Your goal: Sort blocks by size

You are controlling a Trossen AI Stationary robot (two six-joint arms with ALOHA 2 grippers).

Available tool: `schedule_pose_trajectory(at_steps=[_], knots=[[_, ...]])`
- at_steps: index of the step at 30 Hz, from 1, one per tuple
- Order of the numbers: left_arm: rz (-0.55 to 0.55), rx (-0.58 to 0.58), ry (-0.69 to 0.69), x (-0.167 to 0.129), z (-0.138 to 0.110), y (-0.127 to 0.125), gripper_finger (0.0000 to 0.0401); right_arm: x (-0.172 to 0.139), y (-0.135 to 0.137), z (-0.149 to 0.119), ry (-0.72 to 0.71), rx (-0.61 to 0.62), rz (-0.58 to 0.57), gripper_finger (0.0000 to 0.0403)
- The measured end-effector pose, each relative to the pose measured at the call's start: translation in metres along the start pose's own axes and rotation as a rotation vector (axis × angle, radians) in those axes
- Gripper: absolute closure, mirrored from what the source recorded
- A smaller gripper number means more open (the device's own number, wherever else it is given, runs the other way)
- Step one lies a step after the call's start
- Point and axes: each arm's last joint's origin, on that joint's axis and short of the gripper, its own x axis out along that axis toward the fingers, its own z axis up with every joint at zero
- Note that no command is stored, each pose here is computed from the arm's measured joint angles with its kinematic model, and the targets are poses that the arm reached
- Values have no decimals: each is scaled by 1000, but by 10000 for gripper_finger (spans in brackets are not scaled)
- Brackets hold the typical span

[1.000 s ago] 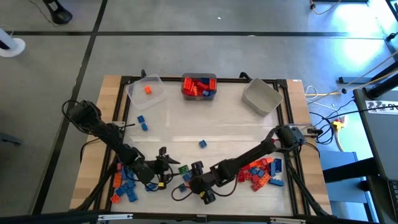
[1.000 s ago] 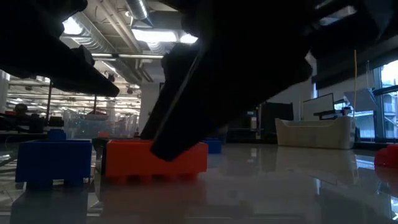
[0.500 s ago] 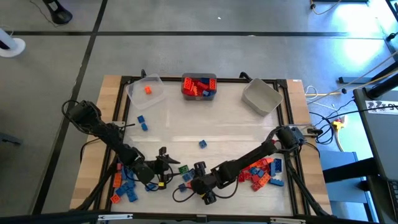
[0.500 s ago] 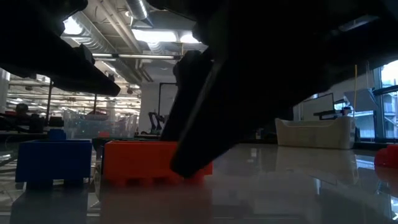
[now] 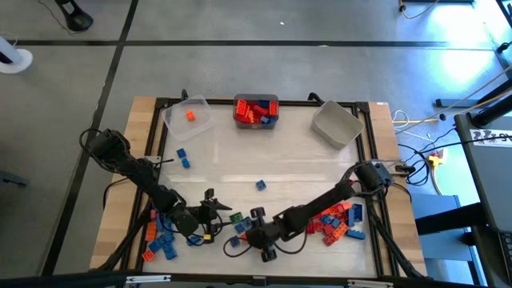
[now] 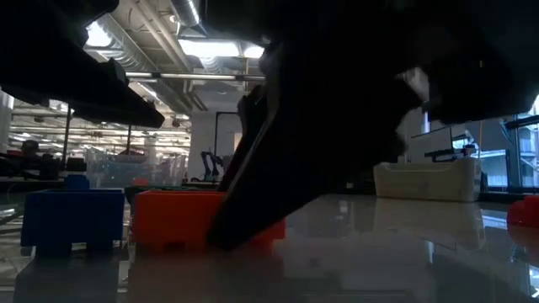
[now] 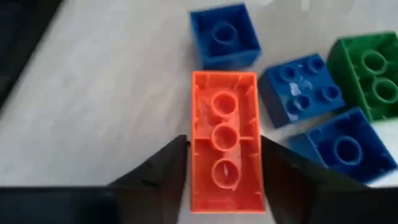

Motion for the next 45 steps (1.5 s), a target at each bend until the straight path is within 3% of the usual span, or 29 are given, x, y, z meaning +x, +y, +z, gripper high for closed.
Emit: schedule_pose_trajectory(at_steps=[3, 10, 14, 20, 27, 33, 39, 45], knots=[[0, 6, 0, 0, 0, 0, 187, 0, -2, -1, 16, 1, -17, 268], [0, 7, 0, 0, 0, 0, 187, -13, -1, 3, 28, 1, 13, 268], [0, 11, 0, 0, 0, 0, 187, -50, -4, 19, -4, 6, 7, 268], [2, 26, -6, 1, 1, 1, 187, -112, -33, 36, -42, -21, -187, 268], [51, 19, -10, 10, 6, 12, 187, -165, -99, 43, -36, 5, -439, 268], [123, 19, -10, 22, 12, 30, 187, -178, -179, 36, 11, 68, -567, 263], [190, 14, -5, 32, 17, 47, 187, -195, -269, 10, 28, 245, -618, 265], [218, 23, -1, 36, 19, 54, 187, -205, -340, -14, -95, 393, -605, 265]])
